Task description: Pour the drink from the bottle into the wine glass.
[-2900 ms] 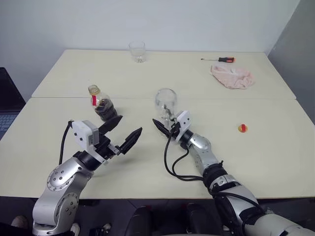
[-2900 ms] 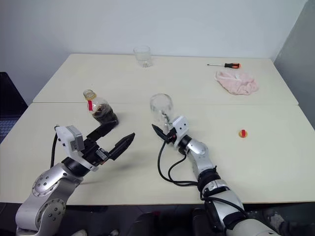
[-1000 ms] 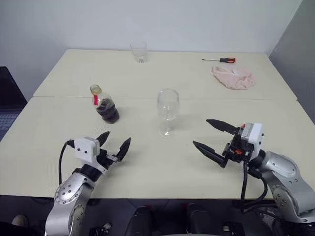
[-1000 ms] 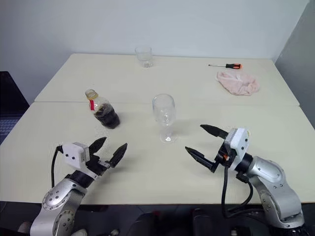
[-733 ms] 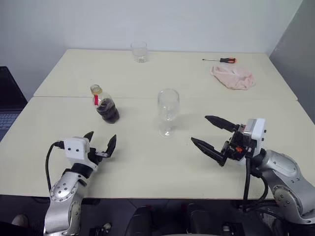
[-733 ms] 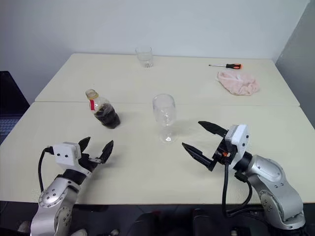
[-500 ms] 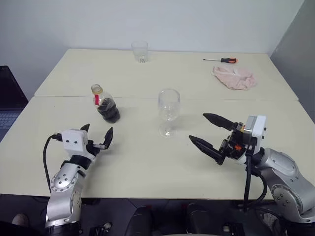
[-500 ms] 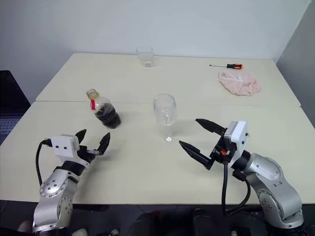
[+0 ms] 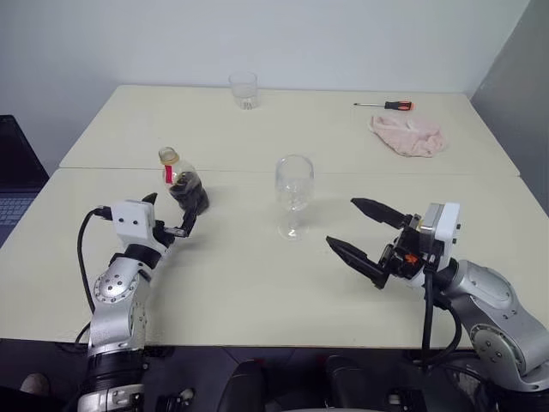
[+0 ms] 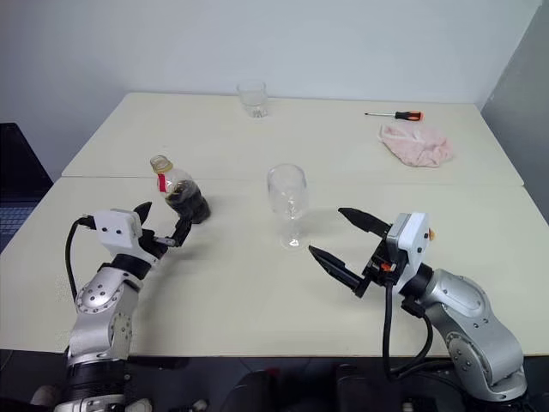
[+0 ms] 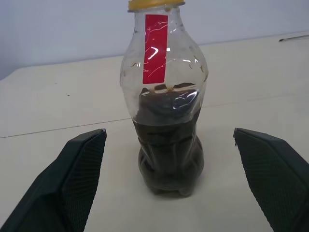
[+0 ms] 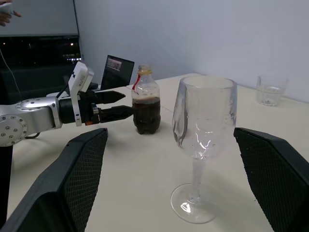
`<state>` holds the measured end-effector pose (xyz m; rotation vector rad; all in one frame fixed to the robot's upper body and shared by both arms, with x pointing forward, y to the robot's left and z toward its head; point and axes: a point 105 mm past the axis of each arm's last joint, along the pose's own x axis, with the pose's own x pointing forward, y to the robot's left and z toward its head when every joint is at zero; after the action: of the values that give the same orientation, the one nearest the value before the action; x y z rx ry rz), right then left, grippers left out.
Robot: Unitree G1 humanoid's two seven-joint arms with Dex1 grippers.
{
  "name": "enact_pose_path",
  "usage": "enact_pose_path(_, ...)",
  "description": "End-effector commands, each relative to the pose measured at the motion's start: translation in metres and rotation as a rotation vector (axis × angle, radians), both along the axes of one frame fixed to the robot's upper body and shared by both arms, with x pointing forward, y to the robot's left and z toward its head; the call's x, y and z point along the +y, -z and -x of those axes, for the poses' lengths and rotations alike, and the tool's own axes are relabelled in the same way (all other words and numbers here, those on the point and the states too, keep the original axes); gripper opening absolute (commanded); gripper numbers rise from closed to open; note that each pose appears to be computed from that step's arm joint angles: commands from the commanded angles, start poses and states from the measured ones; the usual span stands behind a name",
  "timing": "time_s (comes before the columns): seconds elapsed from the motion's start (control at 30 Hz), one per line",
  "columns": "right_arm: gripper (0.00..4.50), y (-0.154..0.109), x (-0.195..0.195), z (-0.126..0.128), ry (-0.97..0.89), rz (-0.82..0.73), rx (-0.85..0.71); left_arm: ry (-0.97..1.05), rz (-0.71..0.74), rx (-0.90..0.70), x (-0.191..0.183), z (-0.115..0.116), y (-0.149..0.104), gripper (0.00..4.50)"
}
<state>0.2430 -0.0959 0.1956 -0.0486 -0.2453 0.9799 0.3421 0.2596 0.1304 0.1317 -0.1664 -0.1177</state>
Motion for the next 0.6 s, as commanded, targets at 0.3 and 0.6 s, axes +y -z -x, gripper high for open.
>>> enact_pose_path(0.3, 4.46, -0.007, 0.005, 0.004, -0.009, -0.014, -0.021, 0.067, 0.001, -0.053, -0.011, -0.031, -0.016, 4.5)
enact_pose_path(0.6, 4.46, -0.008, 0.005, 0.004, 0.003, -0.016, -0.018, 0.058, 0.002, -0.045, -0.006, -0.047, -0.014, 4.5)
